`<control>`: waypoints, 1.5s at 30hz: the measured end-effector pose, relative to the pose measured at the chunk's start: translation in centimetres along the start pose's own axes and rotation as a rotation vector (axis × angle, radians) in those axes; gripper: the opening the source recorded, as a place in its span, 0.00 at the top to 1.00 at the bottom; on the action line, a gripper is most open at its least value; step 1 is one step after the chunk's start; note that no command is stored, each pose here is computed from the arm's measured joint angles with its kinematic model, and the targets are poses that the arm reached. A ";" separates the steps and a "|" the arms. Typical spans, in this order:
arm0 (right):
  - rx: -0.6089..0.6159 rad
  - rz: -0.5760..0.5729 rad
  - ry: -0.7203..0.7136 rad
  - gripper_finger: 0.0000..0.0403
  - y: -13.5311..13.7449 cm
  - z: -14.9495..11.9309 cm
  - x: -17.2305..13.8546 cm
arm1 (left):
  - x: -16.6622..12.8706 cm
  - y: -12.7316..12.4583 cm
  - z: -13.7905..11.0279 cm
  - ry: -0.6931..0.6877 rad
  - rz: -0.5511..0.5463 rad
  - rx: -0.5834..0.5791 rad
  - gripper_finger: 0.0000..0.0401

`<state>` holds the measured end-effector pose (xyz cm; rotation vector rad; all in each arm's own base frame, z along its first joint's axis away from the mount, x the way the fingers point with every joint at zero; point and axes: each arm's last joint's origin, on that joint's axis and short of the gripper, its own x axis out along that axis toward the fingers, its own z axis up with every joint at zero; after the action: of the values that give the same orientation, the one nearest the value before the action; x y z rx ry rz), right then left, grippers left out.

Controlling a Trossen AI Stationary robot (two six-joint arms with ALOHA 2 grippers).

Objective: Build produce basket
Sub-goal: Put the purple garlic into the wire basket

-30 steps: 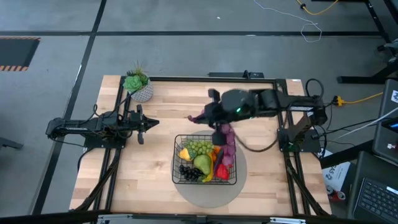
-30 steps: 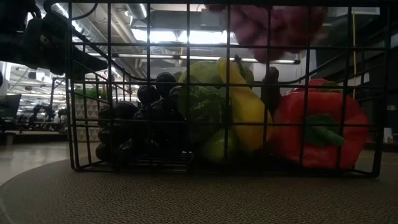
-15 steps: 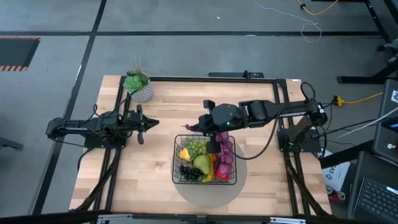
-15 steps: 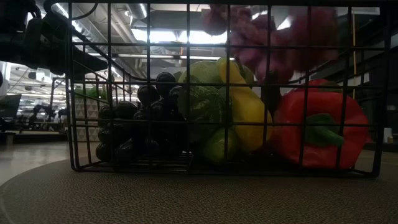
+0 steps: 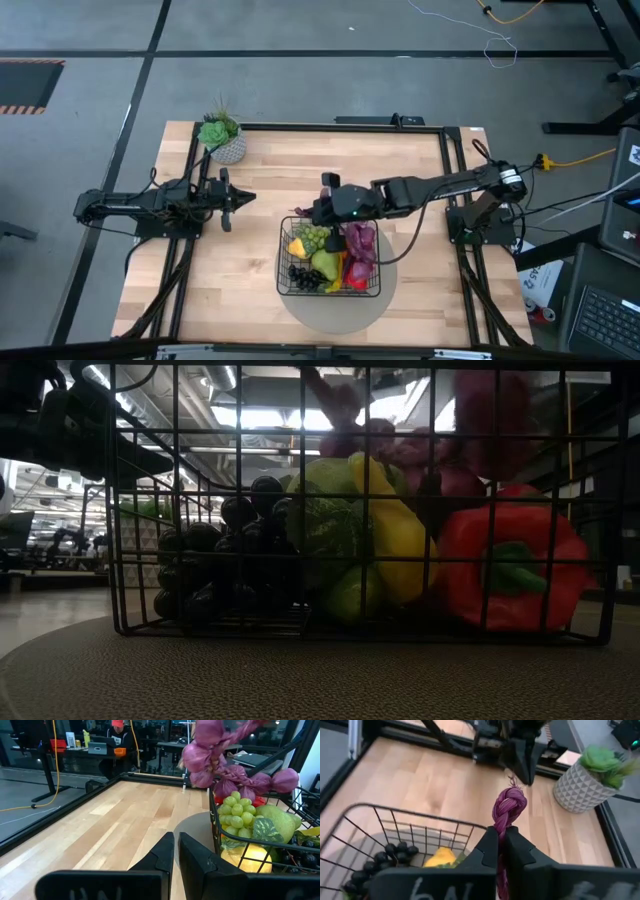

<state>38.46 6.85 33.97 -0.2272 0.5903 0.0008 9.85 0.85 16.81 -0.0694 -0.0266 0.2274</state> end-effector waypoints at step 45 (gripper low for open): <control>-0.174 0.452 -0.098 0.93 7.0 -1.0 3.7 | 0.0 0.0 0.0 0.000 0.000 0.000 0.95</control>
<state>40.53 13.26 29.59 -0.2572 0.5343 0.4992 9.85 0.85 16.81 -0.0694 -0.0268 0.2274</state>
